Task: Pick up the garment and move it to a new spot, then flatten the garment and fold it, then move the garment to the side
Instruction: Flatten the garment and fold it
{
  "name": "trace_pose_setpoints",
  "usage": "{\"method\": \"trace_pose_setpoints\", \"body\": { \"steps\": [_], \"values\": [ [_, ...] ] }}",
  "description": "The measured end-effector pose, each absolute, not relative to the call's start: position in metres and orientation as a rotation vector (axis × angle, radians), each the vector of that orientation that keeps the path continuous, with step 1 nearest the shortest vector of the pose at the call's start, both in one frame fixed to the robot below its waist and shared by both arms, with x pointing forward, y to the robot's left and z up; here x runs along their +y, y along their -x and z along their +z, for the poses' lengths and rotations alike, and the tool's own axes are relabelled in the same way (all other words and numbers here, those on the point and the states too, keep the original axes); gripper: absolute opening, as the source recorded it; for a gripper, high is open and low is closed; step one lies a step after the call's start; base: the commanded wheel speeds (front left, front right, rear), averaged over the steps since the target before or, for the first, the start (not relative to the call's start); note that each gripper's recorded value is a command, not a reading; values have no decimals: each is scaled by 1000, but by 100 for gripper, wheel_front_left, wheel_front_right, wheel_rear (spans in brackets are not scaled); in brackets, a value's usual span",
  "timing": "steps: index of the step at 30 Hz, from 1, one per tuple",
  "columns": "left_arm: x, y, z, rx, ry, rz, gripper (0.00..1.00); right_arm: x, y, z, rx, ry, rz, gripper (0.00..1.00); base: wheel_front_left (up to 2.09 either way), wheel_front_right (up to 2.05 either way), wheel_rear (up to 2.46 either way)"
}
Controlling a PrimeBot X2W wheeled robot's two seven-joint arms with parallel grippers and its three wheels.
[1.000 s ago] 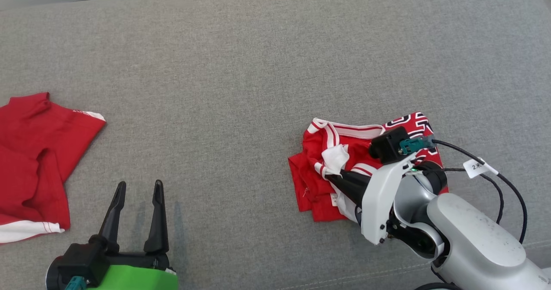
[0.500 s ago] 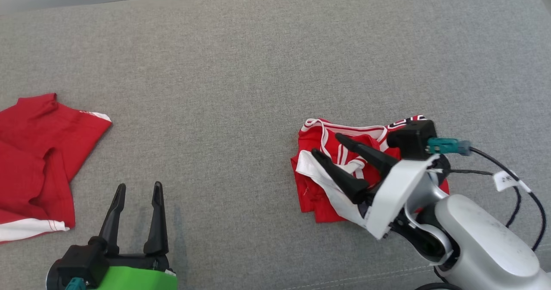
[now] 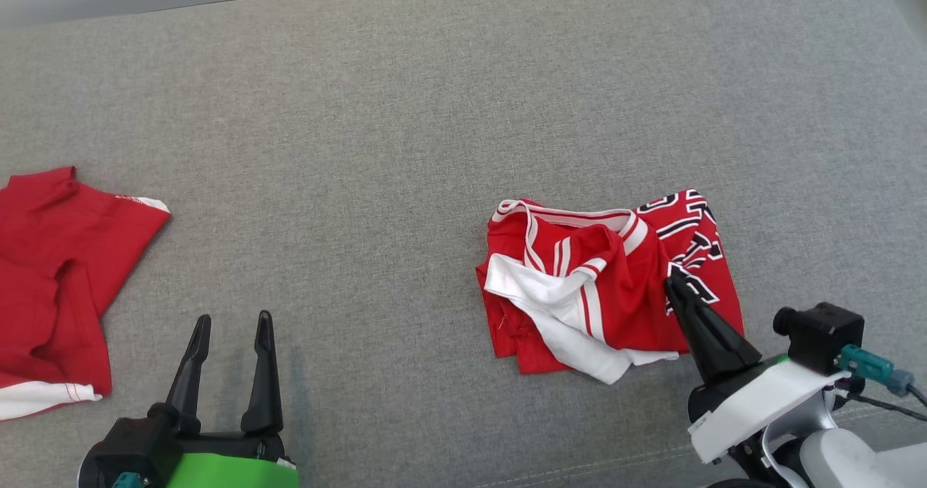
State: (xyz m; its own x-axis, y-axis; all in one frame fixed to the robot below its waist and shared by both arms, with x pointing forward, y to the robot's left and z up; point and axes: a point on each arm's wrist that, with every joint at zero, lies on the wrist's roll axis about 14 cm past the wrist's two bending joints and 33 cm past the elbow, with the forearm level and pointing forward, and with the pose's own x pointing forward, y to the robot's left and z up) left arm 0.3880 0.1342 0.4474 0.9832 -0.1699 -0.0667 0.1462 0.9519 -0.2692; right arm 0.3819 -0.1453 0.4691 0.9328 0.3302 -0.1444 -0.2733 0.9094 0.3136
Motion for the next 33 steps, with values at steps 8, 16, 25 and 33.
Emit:
{"method": "trace_pose_setpoints", "body": {
  "steps": [8, 16, 25, 33],
  "values": [
    [127, -392, 445, 95, 271, -182, 100, -107, -389, 463, 191, -300, 386, 0, 0, 0, 0],
    [129, -389, 445, 97, 270, -173, 100, -112, -417, 480, 126, -247, 394, 0, 0, 0, 0],
    [129, -387, 440, 115, 272, -171, 100, -123, -428, 458, 199, -214, 368, 0, 0, 0, 0],
    [127, -389, 437, 121, 275, -175, 100, -101, -418, 420, 332, -173, 436, 0, 0, 0, 0]
  ]
}}
